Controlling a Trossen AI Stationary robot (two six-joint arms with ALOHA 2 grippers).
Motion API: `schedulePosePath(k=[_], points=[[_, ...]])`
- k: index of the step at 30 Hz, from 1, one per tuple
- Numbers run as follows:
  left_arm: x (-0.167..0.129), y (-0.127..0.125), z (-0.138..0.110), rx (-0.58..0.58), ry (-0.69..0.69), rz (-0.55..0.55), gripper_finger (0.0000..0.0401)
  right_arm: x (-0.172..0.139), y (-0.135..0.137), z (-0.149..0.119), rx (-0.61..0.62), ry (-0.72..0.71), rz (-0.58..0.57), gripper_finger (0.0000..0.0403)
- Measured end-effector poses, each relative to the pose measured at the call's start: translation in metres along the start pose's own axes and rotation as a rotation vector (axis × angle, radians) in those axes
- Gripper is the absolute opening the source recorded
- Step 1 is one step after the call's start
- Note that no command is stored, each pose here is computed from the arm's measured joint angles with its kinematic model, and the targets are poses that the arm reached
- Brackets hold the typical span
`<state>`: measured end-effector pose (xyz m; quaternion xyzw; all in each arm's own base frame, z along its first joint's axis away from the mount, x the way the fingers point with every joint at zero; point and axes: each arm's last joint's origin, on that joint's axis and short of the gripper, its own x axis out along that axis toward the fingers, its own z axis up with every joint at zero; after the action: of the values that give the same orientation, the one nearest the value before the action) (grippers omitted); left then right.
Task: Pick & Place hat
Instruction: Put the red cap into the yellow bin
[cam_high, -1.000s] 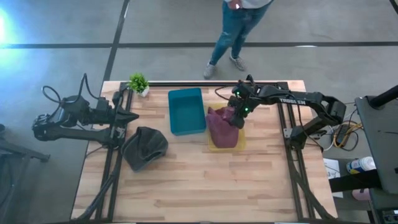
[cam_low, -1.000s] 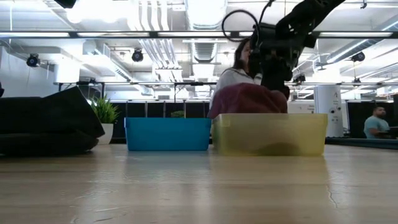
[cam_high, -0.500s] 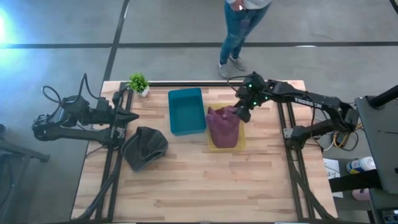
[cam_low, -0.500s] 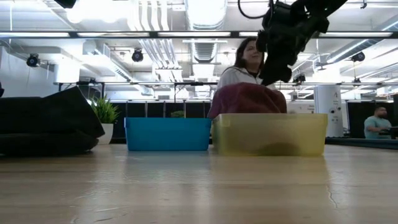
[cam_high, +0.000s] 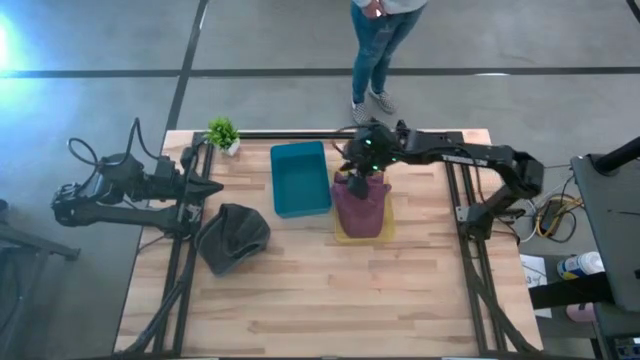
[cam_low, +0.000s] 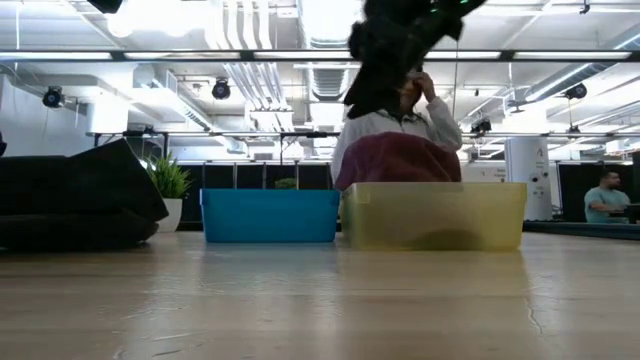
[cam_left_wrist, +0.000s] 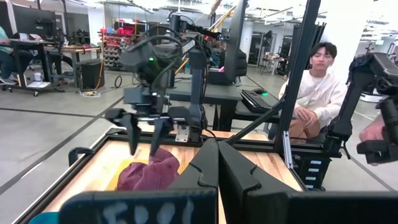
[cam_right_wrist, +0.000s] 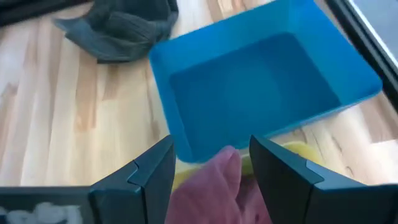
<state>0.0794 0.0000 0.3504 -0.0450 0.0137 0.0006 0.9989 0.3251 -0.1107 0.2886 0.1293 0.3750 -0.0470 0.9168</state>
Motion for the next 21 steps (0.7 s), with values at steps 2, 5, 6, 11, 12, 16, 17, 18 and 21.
schedulePosePath(k=[2,5,6,11,12,16,17,18,21], points=[[0.000,0.000,0.000,0.000,0.000,0.000,0.0000,0.012,-0.003,0.008,0.015,0.056,-0.001,0.0198],[0.000,0.000,0.000,0.000,0.000,0.000,0.0000,0.033,-0.008,0.014,0.039,0.162,-0.002,0.0198],[0.000,0.000,0.000,0.000,0.000,0.000,0.0000,0.040,-0.008,0.015,0.041,0.193,-0.001,0.0198],[0.000,0.000,0.000,0.000,0.000,0.000,0.0000,0.066,-0.014,0.018,0.036,0.296,0.003,0.0198],[0.000,0.000,0.000,0.000,0.000,0.000,0.0000,0.070,-0.015,0.018,0.038,0.308,0.001,0.0198],[0.000,0.000,0.000,0.000,0.000,0.000,0.0000,0.079,-0.021,0.013,0.023,0.387,-0.072,0.0198],[0.000,0.000,0.000,0.000,0.000,0.000,0.0000,0.082,-0.023,0.009,0.026,0.413,-0.084,0.0198],[0.000,0.000,0.000,0.000,0.000,0.000,0.0000,0.085,-0.026,0.005,0.032,0.439,-0.091,0.0198],[0.000,0.000,0.000,0.000,0.000,0.000,0.0000,0.088,-0.031,-0.005,0.050,0.506,-0.110,0.0198]])
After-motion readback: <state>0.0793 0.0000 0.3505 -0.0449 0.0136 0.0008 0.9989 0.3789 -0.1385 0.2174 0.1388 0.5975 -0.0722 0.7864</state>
